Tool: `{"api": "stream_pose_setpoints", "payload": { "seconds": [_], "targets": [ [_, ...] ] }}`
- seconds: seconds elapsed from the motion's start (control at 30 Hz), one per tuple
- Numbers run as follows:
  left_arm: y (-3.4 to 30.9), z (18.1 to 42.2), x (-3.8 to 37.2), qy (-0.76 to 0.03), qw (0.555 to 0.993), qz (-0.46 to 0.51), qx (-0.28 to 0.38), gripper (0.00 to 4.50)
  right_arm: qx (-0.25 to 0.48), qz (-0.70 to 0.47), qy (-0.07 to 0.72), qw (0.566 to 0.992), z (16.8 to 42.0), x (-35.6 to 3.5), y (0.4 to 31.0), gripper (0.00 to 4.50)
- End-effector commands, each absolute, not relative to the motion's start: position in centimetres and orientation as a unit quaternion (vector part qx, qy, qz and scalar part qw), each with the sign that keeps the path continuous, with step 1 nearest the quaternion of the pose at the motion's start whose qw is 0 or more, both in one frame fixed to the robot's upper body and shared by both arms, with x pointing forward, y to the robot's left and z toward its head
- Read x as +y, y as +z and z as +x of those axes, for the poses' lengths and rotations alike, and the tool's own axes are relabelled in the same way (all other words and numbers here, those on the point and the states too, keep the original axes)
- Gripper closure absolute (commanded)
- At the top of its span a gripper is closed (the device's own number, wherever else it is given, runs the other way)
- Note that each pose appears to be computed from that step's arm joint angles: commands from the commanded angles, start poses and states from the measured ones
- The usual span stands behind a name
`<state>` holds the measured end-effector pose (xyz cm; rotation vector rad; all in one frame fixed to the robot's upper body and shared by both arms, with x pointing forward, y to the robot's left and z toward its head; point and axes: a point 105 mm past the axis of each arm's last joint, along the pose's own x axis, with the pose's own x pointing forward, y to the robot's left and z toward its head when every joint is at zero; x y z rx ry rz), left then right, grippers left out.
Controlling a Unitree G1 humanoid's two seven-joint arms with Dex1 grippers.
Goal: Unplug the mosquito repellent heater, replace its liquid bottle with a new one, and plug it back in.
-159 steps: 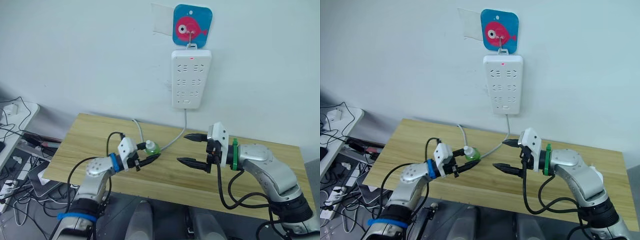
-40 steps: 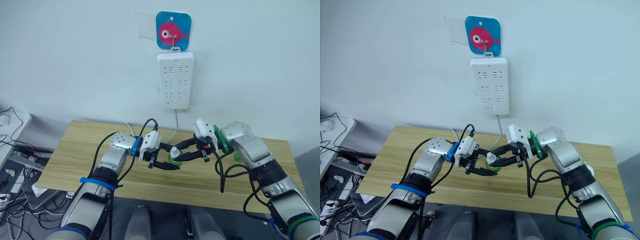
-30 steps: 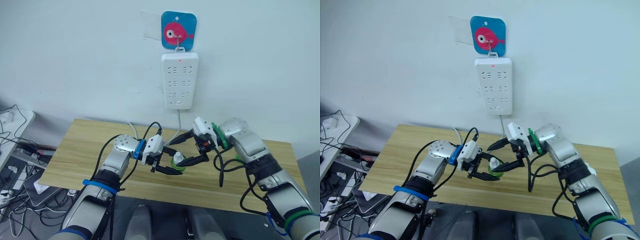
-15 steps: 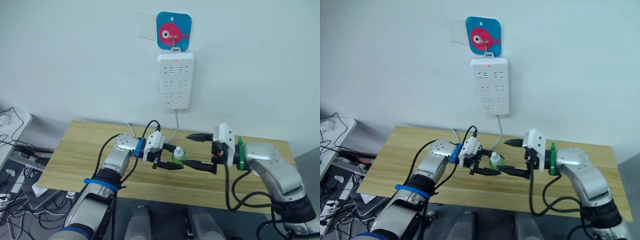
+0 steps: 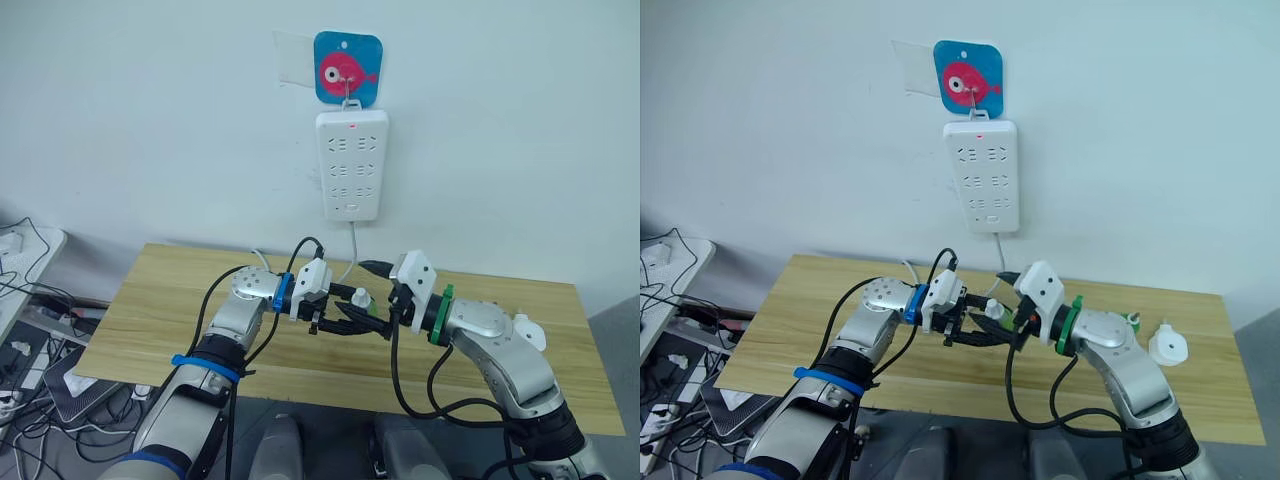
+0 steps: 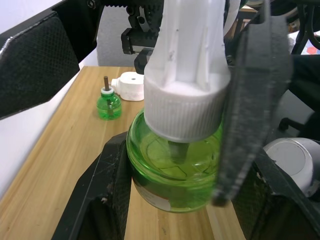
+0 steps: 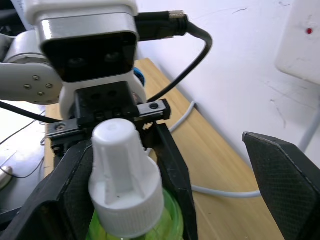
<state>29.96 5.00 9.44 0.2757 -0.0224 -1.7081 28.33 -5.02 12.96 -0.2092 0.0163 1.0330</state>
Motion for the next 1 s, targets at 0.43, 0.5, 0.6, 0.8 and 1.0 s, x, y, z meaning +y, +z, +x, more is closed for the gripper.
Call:
{"api": "stream_pose_setpoints", "payload": {
  "seconds": [0.43,0.5,0.6,0.8,1.0],
  "targets": [
    [10.3,30.3,5.6,-0.746,0.653,0.127,-0.023,2.24,0.020,-0.093,0.487,0.868,25.6,-11.3,15.1,0.02],
    [10.3,30.2,5.5,-0.747,0.652,0.127,-0.023,2.24,0.018,-0.081,0.508,0.857,25.3,-9.8,15.1,0.02],
    [10.4,30.2,5.2,-0.749,0.650,0.127,-0.026,2.24,0.013,-0.066,0.525,0.849,25.4,-7.7,15.0,0.02],
    [10.6,30.4,5.0,-0.750,0.648,0.131,-0.029,2.24,-0.003,-0.060,0.533,0.844,26.8,-4.3,14.8,0.02],
    [10.5,30.4,4.9,-0.749,0.649,0.129,-0.029,2.24,-0.009,-0.090,0.512,0.854,28.5,-4.1,14.4,0.02]
  ]
}}
